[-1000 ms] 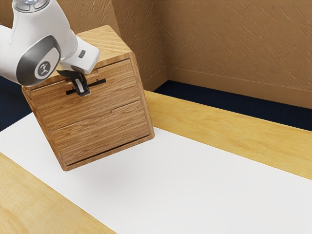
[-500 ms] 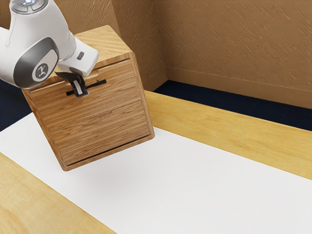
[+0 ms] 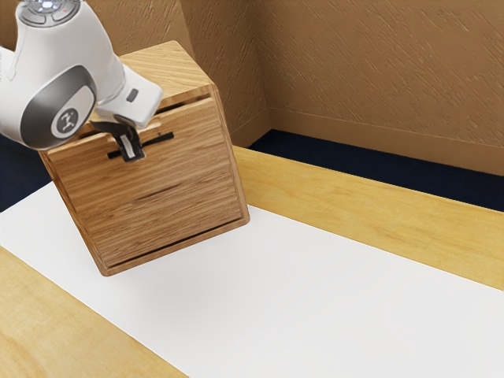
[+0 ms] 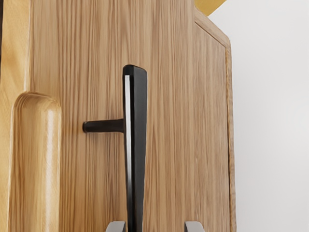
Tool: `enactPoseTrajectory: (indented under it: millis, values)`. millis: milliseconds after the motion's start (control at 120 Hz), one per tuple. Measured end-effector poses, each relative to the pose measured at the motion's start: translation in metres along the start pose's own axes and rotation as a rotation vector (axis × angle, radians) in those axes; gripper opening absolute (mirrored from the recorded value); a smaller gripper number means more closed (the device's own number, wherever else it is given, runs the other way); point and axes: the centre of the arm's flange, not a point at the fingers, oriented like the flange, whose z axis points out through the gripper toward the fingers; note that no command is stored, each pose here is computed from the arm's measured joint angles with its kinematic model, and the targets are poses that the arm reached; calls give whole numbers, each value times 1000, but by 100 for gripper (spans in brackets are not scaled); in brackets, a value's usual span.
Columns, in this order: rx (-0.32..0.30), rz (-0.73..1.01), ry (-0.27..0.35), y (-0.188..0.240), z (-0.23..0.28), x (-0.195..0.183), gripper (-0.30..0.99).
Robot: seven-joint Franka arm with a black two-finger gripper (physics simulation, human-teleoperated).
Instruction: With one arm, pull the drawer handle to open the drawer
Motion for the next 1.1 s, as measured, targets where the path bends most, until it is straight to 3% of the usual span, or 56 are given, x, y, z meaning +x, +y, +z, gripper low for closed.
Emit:
enactPoseTrajectory:
  millis: [1100]
  values:
    - [12,34,7,43,-29,4,8]
